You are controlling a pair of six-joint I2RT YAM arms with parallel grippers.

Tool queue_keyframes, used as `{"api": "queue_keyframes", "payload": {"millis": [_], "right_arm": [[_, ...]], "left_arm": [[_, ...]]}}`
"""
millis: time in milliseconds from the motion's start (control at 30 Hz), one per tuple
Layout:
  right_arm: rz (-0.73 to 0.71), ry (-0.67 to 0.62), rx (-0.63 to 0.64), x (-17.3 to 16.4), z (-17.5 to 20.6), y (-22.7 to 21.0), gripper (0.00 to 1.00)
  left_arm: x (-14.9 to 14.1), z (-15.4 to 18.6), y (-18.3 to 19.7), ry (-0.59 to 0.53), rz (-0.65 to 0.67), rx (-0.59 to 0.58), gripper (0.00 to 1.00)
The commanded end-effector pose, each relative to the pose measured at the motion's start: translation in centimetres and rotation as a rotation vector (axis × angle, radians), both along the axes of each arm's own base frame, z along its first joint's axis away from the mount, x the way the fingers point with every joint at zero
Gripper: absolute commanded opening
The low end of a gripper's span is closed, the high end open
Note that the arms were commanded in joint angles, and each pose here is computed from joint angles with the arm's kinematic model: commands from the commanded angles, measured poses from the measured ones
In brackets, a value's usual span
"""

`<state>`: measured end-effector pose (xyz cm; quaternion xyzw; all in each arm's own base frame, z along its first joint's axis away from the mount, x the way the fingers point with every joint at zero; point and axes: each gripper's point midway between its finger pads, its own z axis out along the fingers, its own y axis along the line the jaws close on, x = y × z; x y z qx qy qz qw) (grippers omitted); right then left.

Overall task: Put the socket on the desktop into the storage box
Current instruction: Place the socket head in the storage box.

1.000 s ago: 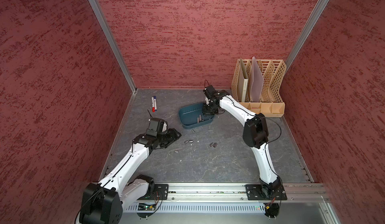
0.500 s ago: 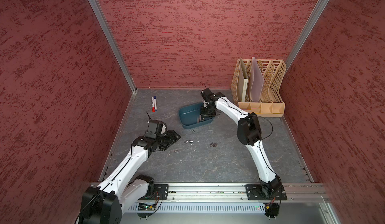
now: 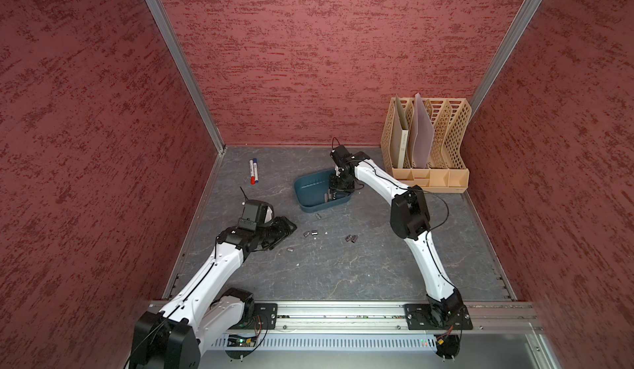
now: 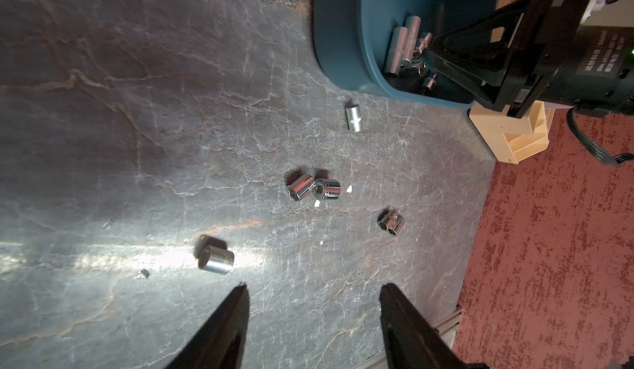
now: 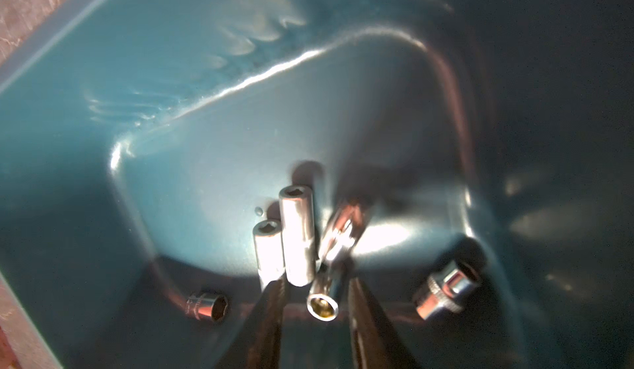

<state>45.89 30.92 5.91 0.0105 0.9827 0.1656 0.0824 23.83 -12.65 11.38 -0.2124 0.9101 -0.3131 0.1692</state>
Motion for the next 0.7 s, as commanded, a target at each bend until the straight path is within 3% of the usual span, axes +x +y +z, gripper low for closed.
{"api": "queue_keyframes", "payload": {"millis": [0,367,667], "right_arm": [[-0.007,-0.029,0.006,0.5,1.5,-0.1,0.39],[0.006,-0.093,0.037,0.4,5.2,0.0,0.39],[0.036,-0.172,0.103,-2.1,9.3,-0.2,0.4]], "left_arm": [[-0.4,-0.3,0.3,0.014,0.008,0.003,0.64],[-0.8,-0.8,0.7,0.048,0.022,0.025,0.64],[-1.2,-1.4,1.2,0.105,0.032,0.082,0.64]]}}
